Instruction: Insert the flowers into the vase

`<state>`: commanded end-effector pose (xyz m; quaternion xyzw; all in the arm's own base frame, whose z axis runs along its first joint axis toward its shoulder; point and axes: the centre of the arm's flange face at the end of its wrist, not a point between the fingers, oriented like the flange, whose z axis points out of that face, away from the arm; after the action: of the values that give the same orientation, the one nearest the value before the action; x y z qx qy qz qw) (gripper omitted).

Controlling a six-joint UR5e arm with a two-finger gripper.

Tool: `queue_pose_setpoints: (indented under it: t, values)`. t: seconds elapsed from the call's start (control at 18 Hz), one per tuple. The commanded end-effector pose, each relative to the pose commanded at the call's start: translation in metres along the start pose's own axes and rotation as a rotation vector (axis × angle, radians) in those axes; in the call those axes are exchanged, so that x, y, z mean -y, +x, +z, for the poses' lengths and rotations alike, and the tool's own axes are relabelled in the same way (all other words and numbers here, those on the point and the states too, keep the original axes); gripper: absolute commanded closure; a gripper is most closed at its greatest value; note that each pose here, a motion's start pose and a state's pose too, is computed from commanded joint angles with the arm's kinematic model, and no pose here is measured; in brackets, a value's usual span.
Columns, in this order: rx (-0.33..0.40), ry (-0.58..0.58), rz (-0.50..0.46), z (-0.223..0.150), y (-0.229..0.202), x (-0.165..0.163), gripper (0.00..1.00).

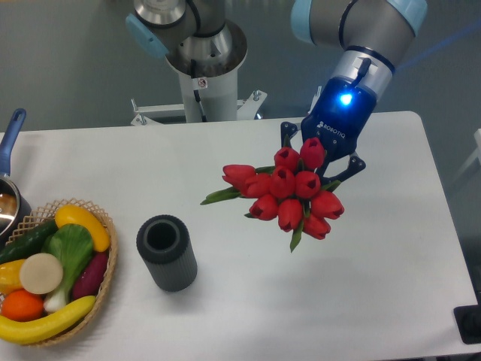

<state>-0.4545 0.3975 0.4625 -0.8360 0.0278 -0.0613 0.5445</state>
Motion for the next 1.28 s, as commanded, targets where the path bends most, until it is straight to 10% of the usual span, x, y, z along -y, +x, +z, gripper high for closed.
queue_pose_setpoints:
  t: [1.28]
  values:
    - [-0.326, 0.299, 0.104, 0.072, 0.077, 0.027, 0.78]
